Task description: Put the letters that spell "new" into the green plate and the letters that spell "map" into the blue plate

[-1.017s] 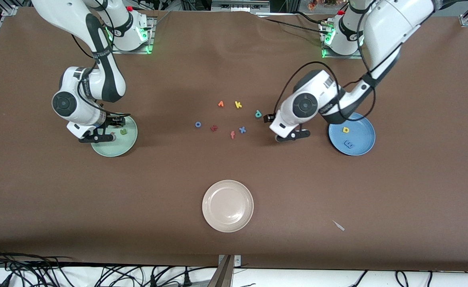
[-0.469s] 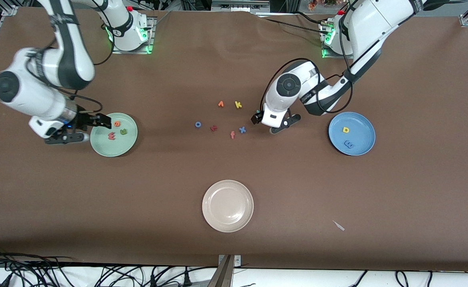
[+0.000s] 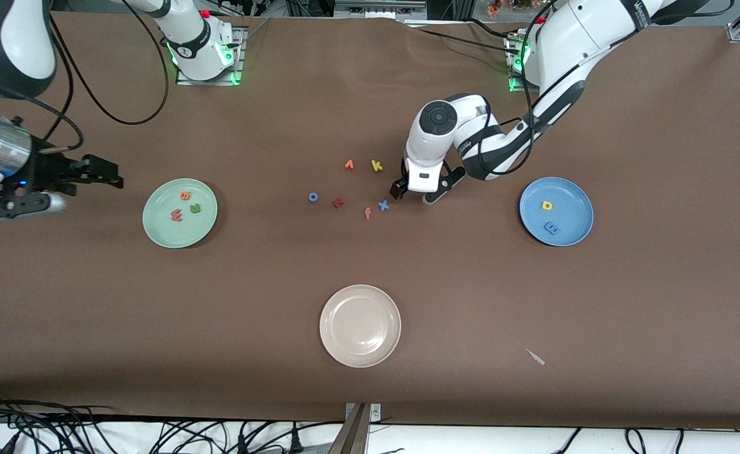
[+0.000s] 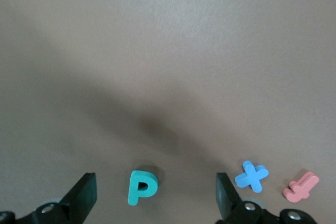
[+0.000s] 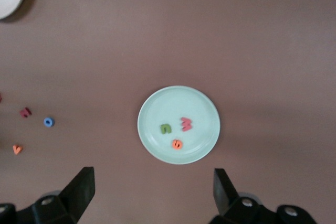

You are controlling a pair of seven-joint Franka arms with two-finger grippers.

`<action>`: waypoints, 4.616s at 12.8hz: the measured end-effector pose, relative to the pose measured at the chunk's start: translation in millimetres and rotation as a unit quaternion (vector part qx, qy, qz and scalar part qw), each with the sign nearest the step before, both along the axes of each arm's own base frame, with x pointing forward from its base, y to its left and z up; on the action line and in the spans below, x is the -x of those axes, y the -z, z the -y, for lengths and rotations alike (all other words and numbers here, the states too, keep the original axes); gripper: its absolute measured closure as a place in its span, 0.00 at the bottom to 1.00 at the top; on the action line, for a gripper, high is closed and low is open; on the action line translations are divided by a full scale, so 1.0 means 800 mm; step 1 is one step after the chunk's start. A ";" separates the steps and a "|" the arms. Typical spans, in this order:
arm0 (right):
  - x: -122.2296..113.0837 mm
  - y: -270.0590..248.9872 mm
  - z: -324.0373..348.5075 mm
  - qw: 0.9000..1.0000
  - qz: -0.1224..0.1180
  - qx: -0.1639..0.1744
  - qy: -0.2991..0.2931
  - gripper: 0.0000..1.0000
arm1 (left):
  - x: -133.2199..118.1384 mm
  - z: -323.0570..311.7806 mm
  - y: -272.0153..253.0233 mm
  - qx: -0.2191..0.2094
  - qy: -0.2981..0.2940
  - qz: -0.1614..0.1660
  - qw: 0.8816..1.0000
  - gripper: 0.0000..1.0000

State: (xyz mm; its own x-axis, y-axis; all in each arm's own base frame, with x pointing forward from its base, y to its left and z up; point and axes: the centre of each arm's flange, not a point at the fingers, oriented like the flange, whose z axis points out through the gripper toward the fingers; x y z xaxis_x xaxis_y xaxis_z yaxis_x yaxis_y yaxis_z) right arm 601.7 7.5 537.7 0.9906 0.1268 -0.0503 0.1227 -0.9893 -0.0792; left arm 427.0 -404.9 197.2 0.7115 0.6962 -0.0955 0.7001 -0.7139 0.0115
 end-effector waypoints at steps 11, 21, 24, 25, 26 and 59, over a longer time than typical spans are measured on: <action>0.007 -0.071 0.043 1.000 -0.008 0.014 -0.005 0.00 | 0.026 0.016 0.031 -0.012 -0.024 -0.003 1.000 0.28; 0.052 -0.079 0.042 0.999 0.001 0.035 0.029 0.00 | 0.017 0.013 0.031 -0.009 -0.030 0.001 0.999 0.62; 0.057 -0.077 0.053 0.999 0.000 0.035 0.037 0.00 | 0.017 0.013 0.031 -0.009 -0.030 0.001 1.000 0.68; 0.057 -0.077 0.056 0.999 0.000 0.035 0.039 0.00 | 0.017 0.013 0.031 -0.010 -0.029 0.001 1.000 0.71; 0.057 -0.077 0.058 0.999 0.001 0.035 0.041 0.00 | 0.017 0.014 0.031 -0.010 -0.028 0.001 1.000 0.71; 0.055 -0.073 0.054 0.997 0.002 0.025 0.075 0.00 | -0.197 -0.431 -0.007 0.072 0.525 -0.261 0.807 0.00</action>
